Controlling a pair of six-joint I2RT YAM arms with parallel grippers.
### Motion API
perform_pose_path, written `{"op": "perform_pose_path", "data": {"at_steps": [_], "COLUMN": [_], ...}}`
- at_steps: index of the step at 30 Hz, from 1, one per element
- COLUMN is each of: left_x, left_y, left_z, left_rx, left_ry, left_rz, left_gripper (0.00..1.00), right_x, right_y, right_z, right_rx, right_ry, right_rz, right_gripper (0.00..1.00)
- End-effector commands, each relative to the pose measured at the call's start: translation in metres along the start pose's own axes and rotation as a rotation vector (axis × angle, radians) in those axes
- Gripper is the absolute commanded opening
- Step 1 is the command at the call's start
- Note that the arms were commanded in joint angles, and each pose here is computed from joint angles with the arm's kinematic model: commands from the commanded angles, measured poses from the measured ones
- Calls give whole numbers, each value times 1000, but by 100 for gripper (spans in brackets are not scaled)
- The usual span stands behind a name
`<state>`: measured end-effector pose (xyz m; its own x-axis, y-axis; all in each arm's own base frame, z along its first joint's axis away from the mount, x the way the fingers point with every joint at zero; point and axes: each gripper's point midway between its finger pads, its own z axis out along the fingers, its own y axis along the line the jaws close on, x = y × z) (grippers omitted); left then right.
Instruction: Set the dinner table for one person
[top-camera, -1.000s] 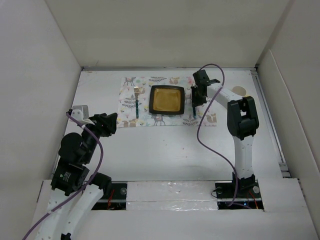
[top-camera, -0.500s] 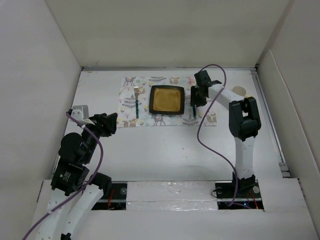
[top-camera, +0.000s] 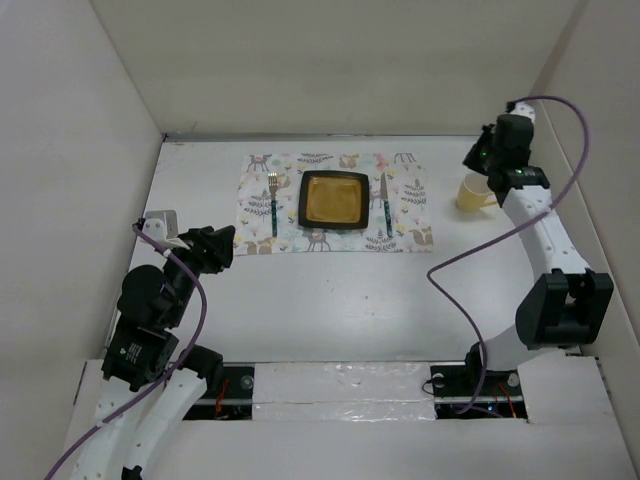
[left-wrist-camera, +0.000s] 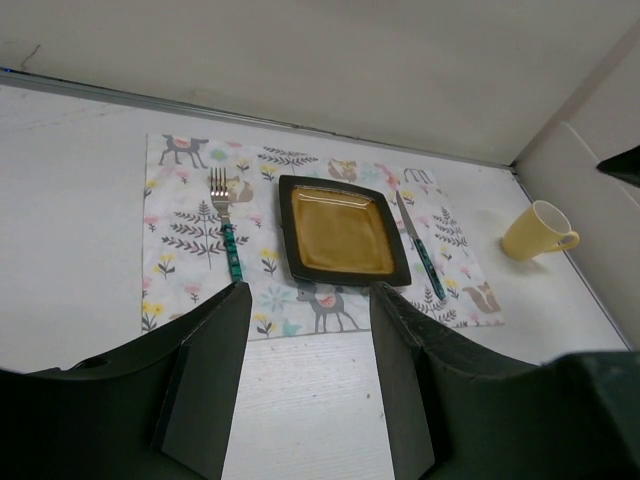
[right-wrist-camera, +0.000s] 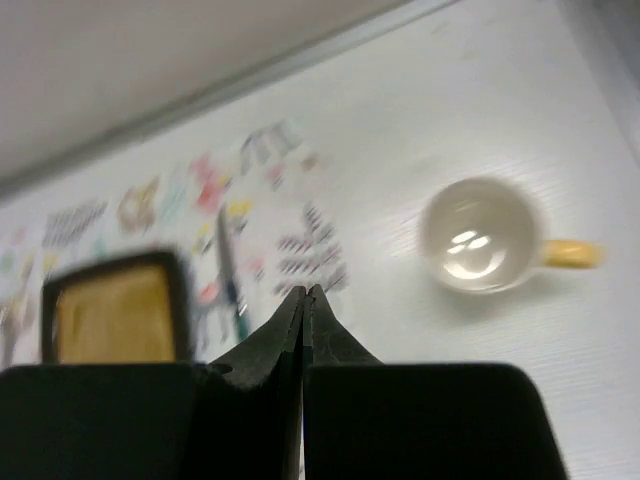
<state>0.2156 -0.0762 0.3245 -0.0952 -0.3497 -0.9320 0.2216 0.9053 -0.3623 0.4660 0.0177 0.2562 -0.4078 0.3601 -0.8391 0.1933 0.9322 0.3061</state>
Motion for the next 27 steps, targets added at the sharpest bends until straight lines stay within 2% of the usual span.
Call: {"op": "perform_pose_path", "data": {"at_steps": [1,2,4,5,6,7,9,14,27], "left_x": [-15,-14,-13,-14,-14,-15,-14,-14,-15], "left_y": [-5,-6,-8,-9,-8,-6,-7,-7,-8], "left_z": [-3,-2,-1,-2,-2,-3,-3,-2,-3], "left_rx": [24,29,39,40,39,29,32,34,36], "left_ry": [-62,-58,-50,-52,-53,-58,-54,-53,-57], "left_rz": [0,1,3,3,4,4,3,4,2], "left_gripper": [48,48,48,48,49,49,49,49,49], "right_x": [-40,-34,-51,-37,-48,-47,-33,-8,30], "right_y": [-68,-83,-103,-113,-116,-124,-139,-154,-164], "right_z": [17,29,34,44,46,48,58,72,108], "right_rx": [181,212,221,243,249,269,310,326,339], "right_ry": [-149,-113,-116,-48,-59,-44,19,81,207], "right_rz": [125,137,136,121,120,111,77,54,39], "right_gripper": [0,0,3,8,13,25,32,35,34]}}
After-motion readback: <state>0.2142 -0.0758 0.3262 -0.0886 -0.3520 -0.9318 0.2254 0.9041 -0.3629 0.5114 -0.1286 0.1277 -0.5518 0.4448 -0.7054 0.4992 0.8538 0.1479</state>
